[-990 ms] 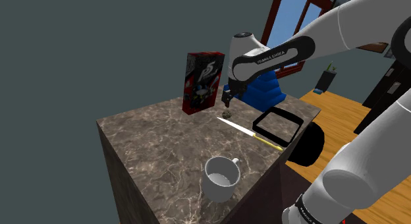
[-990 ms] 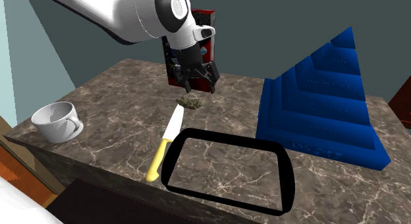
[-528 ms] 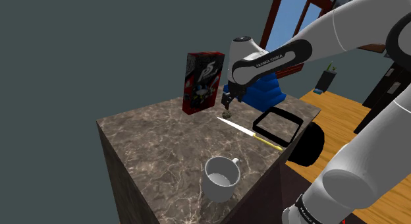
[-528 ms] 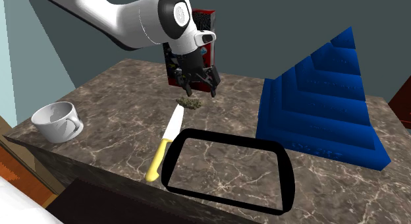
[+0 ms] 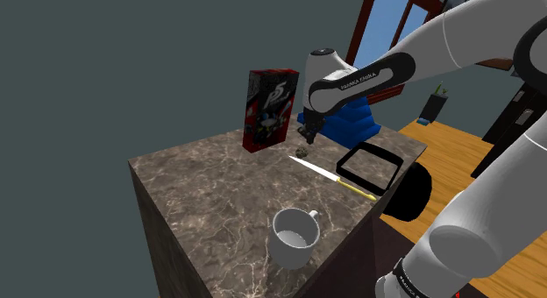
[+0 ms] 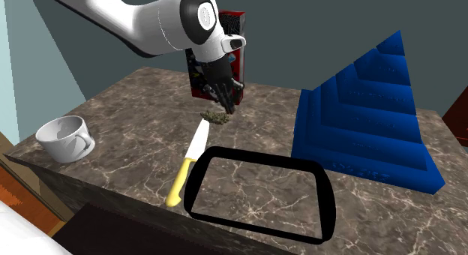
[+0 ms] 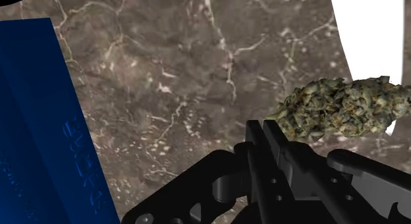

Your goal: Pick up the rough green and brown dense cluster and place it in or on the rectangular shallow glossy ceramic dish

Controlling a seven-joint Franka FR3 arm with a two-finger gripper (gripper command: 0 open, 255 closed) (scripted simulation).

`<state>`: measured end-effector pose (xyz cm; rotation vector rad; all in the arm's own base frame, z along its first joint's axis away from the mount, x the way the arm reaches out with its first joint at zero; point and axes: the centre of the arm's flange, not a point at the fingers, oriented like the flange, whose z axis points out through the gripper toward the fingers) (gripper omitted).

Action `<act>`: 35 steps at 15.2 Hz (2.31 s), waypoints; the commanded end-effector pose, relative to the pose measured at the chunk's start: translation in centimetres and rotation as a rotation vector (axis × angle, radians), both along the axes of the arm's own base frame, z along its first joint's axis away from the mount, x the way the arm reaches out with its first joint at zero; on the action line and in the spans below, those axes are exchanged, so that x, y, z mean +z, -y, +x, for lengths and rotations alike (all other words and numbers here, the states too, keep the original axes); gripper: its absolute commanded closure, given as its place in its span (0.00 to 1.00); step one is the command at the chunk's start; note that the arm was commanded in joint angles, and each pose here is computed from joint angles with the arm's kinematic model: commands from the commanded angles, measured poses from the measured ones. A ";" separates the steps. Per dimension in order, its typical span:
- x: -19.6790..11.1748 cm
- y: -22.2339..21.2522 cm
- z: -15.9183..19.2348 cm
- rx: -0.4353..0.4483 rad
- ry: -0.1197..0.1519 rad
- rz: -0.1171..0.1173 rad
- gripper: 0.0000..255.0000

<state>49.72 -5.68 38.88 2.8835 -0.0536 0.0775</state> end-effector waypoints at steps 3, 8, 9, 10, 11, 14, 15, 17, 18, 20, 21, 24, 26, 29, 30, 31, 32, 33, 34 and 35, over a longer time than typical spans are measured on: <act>0.0 0.0 0.0 0.000 0.000 0.000 1.00; 0.3 0.1 0.1 -0.229 -0.016 0.176 0.00; 0.5 0.2 0.2 -0.343 -0.024 0.263 0.00; 0.6 0.2 0.2 -0.390 -0.027 0.300 0.00; 0.0 0.2 0.2 -0.391 -0.027 0.300 0.00; -1.5 0.1 0.2 -0.391 -0.027 0.300 0.00; -2.1 0.1 0.1 -0.391 -0.027 0.300 0.00; -3.4 0.0 0.1 -0.391 -0.027 0.300 0.00; -3.4 0.0 0.1 -0.391 -0.027 0.300 0.00; -3.4 0.0 0.1 -0.391 -0.027 0.300 0.00; -3.4 0.0 0.1 -0.391 -0.027 0.300 0.00; -3.4 0.0 0.1 -0.391 -0.027 0.300 0.00; -3.4 0.0 0.1 -0.391 -0.027 0.300 1.00; -3.4 0.0 0.1 -0.391 -0.027 0.300 1.00; -3.4 0.0 0.1 -0.391 -0.027 0.300 1.00; -3.4 0.0 0.1 -0.391 -0.027 0.300 1.00; -3.4 0.0 0.1 -0.391 -0.027 0.300 1.00; -3.4 0.0 0.1 -0.391 -0.027 0.300 1.00; -3.4 0.0 0.1 -0.391 -0.027 0.300 1.00; -3.4 0.0 0.1 -0.391 -0.027 0.300 1.00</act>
